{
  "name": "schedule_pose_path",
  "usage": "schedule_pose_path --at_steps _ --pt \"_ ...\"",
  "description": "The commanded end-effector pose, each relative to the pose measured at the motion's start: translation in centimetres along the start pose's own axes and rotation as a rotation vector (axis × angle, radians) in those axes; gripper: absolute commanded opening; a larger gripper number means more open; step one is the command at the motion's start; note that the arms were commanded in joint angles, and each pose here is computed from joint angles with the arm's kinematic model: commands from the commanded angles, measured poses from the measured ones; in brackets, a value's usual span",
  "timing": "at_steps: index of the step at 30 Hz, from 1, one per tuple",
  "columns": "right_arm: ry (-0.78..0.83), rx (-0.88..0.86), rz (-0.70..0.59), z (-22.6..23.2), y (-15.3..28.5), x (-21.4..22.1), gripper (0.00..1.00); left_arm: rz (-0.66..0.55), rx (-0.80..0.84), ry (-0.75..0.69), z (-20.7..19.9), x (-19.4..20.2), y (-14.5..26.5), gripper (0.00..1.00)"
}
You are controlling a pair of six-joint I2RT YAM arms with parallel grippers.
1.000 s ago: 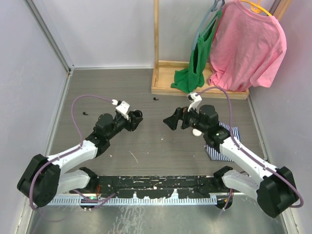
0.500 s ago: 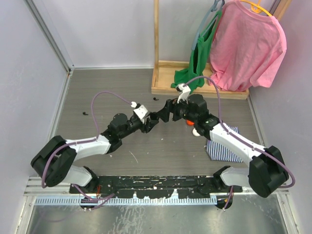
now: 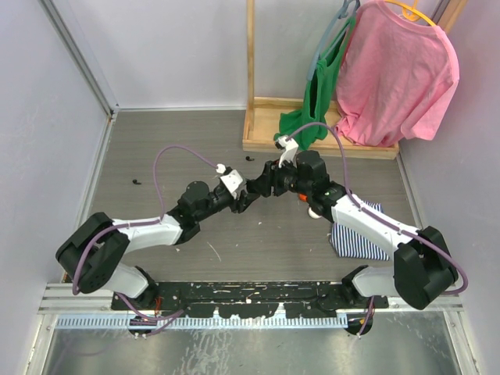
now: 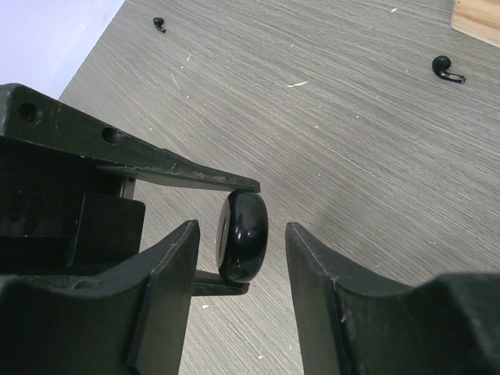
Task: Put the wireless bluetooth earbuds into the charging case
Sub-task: Pick up the charging case at the center of the board.
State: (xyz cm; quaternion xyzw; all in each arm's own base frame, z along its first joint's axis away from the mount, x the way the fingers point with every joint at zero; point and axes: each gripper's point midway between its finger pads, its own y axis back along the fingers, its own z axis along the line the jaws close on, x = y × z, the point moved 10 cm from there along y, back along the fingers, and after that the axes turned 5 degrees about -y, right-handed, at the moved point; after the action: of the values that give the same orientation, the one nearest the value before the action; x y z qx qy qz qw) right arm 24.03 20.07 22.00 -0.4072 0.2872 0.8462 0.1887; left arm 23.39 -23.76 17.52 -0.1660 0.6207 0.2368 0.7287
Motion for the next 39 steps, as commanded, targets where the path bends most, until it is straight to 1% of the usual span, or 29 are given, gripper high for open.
schedule_pose_path --at_steps 1,2,5,6,11,14,16,17,18,19,21,24,28,31,36,37,39 --pt "0.051 -0.06 -0.055 1.2 -0.1 -1.8 0.52 -0.145 -0.019 -0.067 0.7 -3.0 -1.0 0.38" --pt "0.052 -0.059 -0.053 1.1 -0.2 -1.8 0.51 -0.15 -0.02 -0.071 0.7 -3.2 -1.0 0.38" --pt "0.052 -0.059 -0.048 1.1 -0.2 -1.7 0.43 -0.159 -0.019 -0.081 0.8 -3.5 -1.2 0.38" --pt "0.052 -0.061 -0.046 1.1 -0.2 -1.7 0.42 -0.161 -0.016 -0.082 0.8 -3.6 -1.2 0.38" --pt "0.057 -0.057 -0.043 1.0 -0.3 -1.5 0.42 -0.181 -0.006 -0.088 0.8 -3.8 -1.6 0.38" --pt "0.062 -0.058 -0.04 0.9 -0.3 -1.4 0.4 -0.194 -0.004 -0.093 0.8 -3.8 -1.8 0.39" --pt "0.065 -0.055 -0.045 0.9 -0.2 -1.5 0.32 -0.193 0.004 -0.091 0.7 -3.7 -1.8 0.39" --pt "0.068 -0.054 -0.049 0.9 -0.1 -1.6 0.27 -0.193 0.005 -0.091 0.7 -3.7 -1.8 0.39" --pt "0.071 -0.055 -0.052 1.0 0.0 -1.6 0.19 -0.192 0.007 -0.093 0.7 -3.7 -1.7 0.39" --pt "0.077 -0.056 -0.058 1.1 0.1 -1.7 0.14 -0.191 0.005 -0.097 0.7 -3.7 -1.7 0.4" --pt "0.088 -0.054 -0.069 1.1 0.4 -1.8 0.08 -0.174 0.015 -0.108 0.7 -3.5 -1.6 0.44" --pt "0.11 -0.055 -0.084 1.3 0.9 -2.1 0.01 -0.117 0.065 -0.133 0.5 -3.4 -1.4 0.53" --pt "0.141 -0.057 -0.106 1.4 1.7 -2.3 0.01 -0.034 0.128 -0.168 0.3 -3.3 -0.5 0.66" --pt "0.157 -0.065 -0.114 1.4 2.1 -2.5 0.01 0.012 0.177 -0.185 0.1 -3.4 0.4 0.72" --pt "0.198 -0.107 -0.098 1.7 2.5 -2.6 0.01 0.047 0.234 -0.164 0.1 -3.6 1.7 0.73" --pt "0.209 -0.112 -0.096 1.8 2.6 -2.7 0.01 0.022 0.236 -0.165 0.3 -4.3 2.1 0.73" --pt "0.232 -0.125 -0.088 1.9 2.8 -2.7 0.01 0.008 0.259 -0.143 0.5 -4.5 2.4 0.73"
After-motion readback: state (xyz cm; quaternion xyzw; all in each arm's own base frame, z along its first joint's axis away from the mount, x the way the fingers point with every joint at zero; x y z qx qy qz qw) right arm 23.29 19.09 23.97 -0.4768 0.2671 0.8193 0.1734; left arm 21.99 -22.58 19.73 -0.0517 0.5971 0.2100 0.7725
